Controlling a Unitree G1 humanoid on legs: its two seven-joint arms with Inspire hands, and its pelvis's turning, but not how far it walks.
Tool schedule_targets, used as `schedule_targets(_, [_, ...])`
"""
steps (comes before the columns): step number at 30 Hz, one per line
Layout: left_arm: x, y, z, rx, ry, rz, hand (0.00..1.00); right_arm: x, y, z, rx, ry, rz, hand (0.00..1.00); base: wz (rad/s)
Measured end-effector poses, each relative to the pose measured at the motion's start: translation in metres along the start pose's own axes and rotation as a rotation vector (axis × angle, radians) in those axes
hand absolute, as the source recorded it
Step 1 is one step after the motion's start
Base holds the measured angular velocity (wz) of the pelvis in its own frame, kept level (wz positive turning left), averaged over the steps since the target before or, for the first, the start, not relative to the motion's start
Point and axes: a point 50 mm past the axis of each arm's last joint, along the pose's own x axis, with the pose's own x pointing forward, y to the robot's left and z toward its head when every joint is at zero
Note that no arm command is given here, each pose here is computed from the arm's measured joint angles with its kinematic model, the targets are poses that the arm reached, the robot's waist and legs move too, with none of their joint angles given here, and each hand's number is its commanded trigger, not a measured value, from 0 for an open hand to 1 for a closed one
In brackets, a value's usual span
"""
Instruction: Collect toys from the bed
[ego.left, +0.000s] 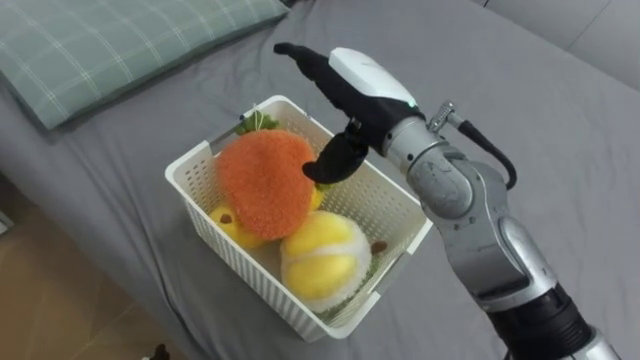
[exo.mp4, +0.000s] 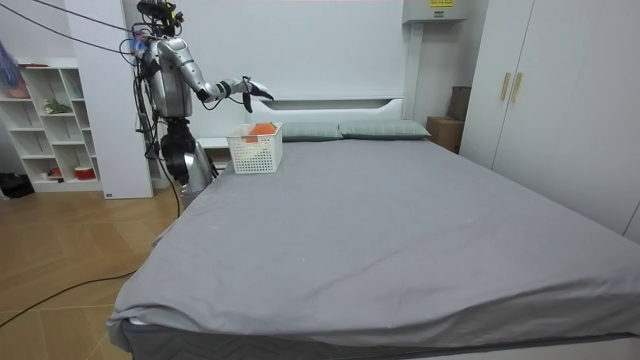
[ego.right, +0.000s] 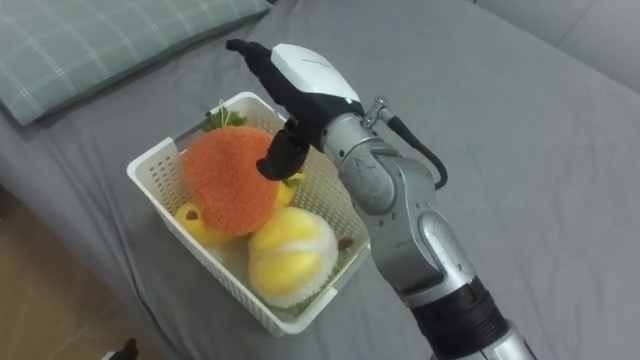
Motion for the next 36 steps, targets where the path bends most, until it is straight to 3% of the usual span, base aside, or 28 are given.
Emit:
schedule_targets(9, [0.0, 0.001, -0.001, 0.004, 0.003, 0.012, 0.0, -0.004, 0.003, -0.011, -0.012, 0.036, 0.025, 0.0, 0.01])
schedule_targets(15, [-0.001, 0.002, -0.005, 0.007, 0.016, 0.027, 0.0, -0.017, -0.01, -0.021, 0.036, 0.05, -0.053, 0.0, -0.1])
schedule_targets(20, [-0.001, 0.005, -0.007, 0.006, 0.02, 0.046, 0.0, -0.033, -0.015, -0.045, 0.148, 0.107, -0.139, 0.0, -0.28])
schedule_targets(36, [-0.013, 0.009, -0.054, -0.038, 0.151, 0.127, 0.0, -0.101, -0.029, -0.099, 0.186, 0.321, -0.441, 0.0, -0.29])
